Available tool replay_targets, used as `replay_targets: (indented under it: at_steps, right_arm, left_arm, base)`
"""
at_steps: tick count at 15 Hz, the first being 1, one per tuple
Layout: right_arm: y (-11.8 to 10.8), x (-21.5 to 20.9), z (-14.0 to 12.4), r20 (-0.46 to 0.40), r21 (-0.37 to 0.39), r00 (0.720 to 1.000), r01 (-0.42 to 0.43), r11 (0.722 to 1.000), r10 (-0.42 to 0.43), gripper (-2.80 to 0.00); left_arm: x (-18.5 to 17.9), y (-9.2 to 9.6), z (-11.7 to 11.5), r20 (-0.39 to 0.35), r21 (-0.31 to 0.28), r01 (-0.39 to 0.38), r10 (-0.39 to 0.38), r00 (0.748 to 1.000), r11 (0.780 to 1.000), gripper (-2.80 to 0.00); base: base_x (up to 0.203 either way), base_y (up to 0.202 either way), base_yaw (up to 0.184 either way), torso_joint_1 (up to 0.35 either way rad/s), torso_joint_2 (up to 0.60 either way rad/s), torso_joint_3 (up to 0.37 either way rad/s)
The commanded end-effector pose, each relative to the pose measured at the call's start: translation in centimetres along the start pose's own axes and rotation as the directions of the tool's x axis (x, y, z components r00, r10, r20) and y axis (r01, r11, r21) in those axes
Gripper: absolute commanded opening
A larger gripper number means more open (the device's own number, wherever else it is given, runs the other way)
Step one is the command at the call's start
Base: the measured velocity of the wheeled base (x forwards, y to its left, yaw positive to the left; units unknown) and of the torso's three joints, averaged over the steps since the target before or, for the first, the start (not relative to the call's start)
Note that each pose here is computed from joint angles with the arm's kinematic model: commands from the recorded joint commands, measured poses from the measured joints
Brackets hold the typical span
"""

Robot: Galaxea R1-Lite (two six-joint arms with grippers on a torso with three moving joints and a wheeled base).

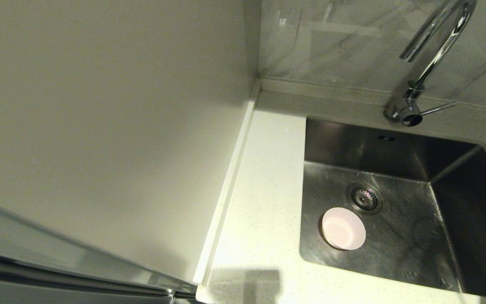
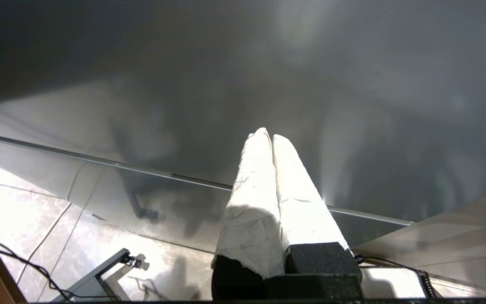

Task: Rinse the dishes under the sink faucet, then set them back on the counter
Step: Put a bowl back to the table from the sink

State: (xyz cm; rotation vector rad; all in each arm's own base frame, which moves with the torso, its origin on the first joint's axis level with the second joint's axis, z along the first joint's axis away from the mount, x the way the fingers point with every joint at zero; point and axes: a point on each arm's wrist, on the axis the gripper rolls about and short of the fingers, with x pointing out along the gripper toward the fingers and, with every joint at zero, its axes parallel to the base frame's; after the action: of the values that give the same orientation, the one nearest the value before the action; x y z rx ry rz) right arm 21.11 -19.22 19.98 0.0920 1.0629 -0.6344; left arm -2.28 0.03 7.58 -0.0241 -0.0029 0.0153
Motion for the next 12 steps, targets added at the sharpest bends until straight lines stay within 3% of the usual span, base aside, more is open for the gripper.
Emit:
replay_targets:
  at_steps: [1,3,4,8,12]
  right_arm:
    - [0.2,1.9,-0.3,-0.034,-0.002,0.999,-0.002,1.000,0.002,-2.80]
    - [0.3,2.1,-0.5,-0.043,-0.004,0.999,-0.005,1.000,0.005,-2.80]
    - [0.3,2.1,-0.5,-0.041,-0.003,0.999,-0.004,1.000,0.004,0.00]
    - [0.1,1.7,-0.2,-0.013,0.004,1.000,0.000,1.000,0.000,0.00]
    - [-0.4,-1.9,0.3,0.158,0.026,0.987,0.028,0.999,-0.031,0.00]
  left_arm:
    - [0.0,0.0,0.0,0.003,-0.001,0.001,-0.001,1.000,1.000,-2.80]
    - [0.0,0.0,0.0,0.003,-0.001,0.001,-0.001,1.000,1.000,-2.80]
    - [0.0,0.0,0.0,0.003,-0.001,-0.001,0.001,1.000,1.000,-2.80]
    - [0.0,0.0,0.0,0.003,-0.001,0.001,-0.001,1.000,1.000,-2.80]
    - [0.0,0.0,0.0,0.003,-0.001,0.000,0.000,1.000,1.000,-2.80]
  base:
    - [0.000,0.000,0.000,0.000,0.00,0.000]
    - [0.000,0.000,0.000,0.000,0.00,0.000]
    - [0.000,0.000,0.000,0.000,0.00,0.000]
    - [0.000,0.000,0.000,0.000,0.00,0.000]
    - [0.000,0.000,0.000,0.000,0.00,0.000]
